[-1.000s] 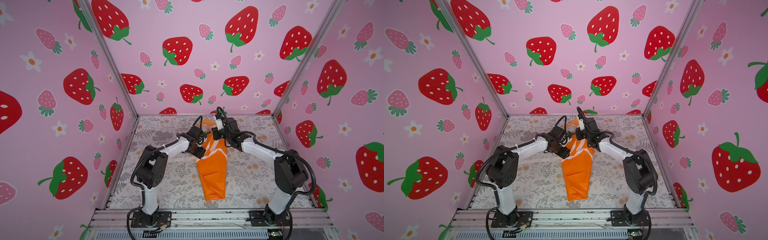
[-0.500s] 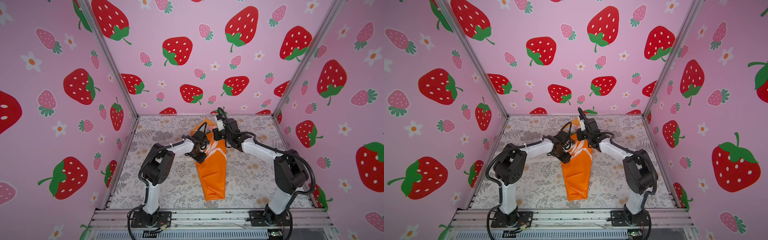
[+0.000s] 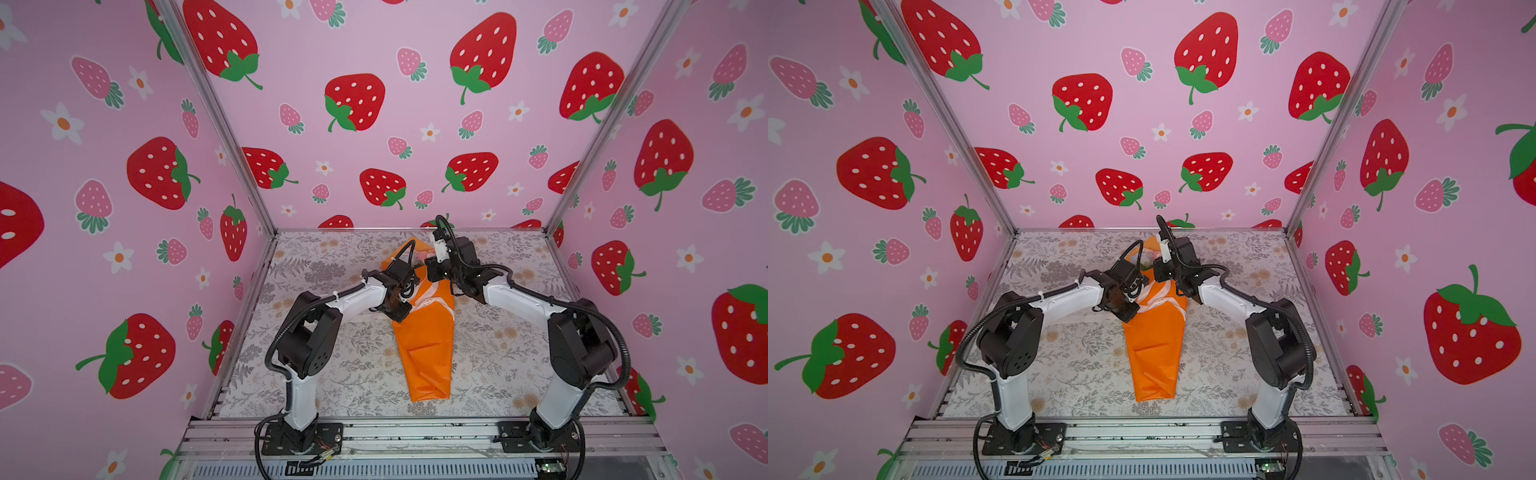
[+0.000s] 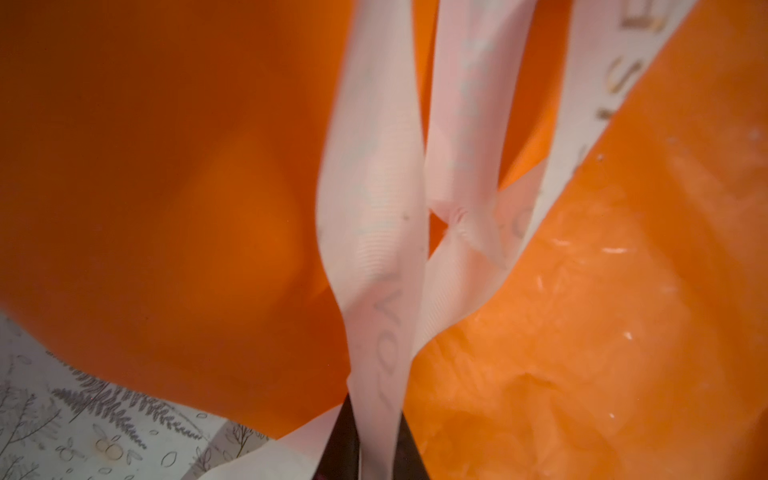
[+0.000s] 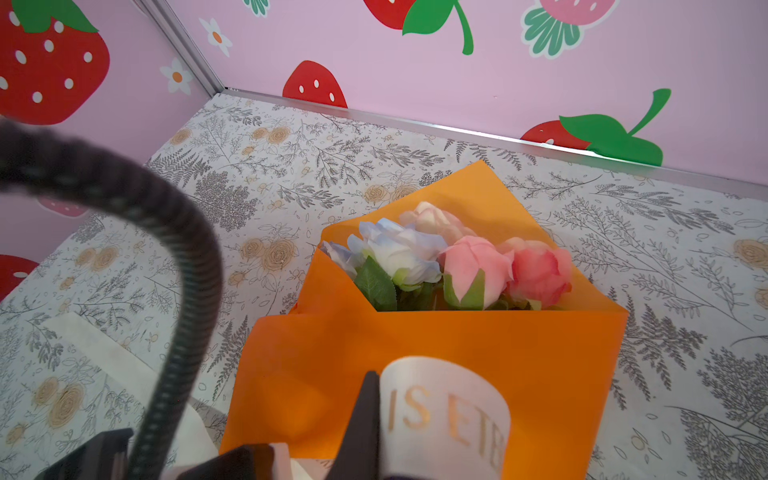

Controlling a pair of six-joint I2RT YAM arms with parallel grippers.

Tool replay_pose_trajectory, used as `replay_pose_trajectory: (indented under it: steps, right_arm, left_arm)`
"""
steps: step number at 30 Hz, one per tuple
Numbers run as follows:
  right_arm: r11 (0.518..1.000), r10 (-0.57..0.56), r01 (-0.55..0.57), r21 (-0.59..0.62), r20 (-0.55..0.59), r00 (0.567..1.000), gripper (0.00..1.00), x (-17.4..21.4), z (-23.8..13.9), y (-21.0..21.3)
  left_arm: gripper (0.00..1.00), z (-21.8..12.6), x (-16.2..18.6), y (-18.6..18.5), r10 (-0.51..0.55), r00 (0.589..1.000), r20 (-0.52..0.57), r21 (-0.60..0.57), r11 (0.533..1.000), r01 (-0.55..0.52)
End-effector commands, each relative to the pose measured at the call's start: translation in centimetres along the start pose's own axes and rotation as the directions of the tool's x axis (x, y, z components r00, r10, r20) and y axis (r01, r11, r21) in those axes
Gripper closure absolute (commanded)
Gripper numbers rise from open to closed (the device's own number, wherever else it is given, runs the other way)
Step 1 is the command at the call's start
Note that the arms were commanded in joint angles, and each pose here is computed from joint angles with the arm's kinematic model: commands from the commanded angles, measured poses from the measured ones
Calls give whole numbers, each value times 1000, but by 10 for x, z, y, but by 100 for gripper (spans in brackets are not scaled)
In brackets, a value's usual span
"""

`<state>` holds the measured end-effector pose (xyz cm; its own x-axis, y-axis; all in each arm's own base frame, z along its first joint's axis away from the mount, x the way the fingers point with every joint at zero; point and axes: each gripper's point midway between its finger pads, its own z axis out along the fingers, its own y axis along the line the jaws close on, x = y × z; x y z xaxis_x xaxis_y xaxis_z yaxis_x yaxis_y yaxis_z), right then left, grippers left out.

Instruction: Tie the bouquet of fake flowers

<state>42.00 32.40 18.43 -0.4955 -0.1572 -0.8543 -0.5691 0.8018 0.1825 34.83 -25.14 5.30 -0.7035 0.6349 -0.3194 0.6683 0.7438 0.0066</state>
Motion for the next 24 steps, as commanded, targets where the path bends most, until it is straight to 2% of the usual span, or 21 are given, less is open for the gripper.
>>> replay_pose_trajectory:
  steps: [1, 5, 9, 15, 21, 22, 24]
  right_arm:
    - [1000, 15, -15, -23, -8, 1000, 91, -1, -4, -3]
    - [993, 70, -75, -86, -64, 995, 90, 12, 6, -3]
    - [980, 90, -118, -161, -168, 982, 89, 36, 19, 7]
    - [967, 105, -169, -193, -301, 948, 88, 70, 32, 13]
    - [947, 103, -226, -228, -449, 888, 85, 102, 24, 23]
    - [944, 98, -228, -239, -457, 884, 84, 102, 19, 25]
    - [948, 98, -219, -229, -446, 890, 73, 98, 9, 24]
  left_arm:
    - [86, -20, 2, -4, -1, 1000, 26, -6, 1000, 1]
    - [87, -36, -1, -8, -24, 997, 74, 7, 1000, 24]
    - [87, -47, -4, -12, -48, 991, 126, 29, 999, 45]
    - [87, -53, -3, -17, -62, 988, 139, 55, 997, 55]
    - [87, -65, -8, -17, -83, 979, 184, 51, 996, 75]
    - [87, -66, -9, -16, -89, 978, 190, 48, 996, 81]
    - [87, -67, -10, -17, -95, 975, 200, 51, 995, 86]
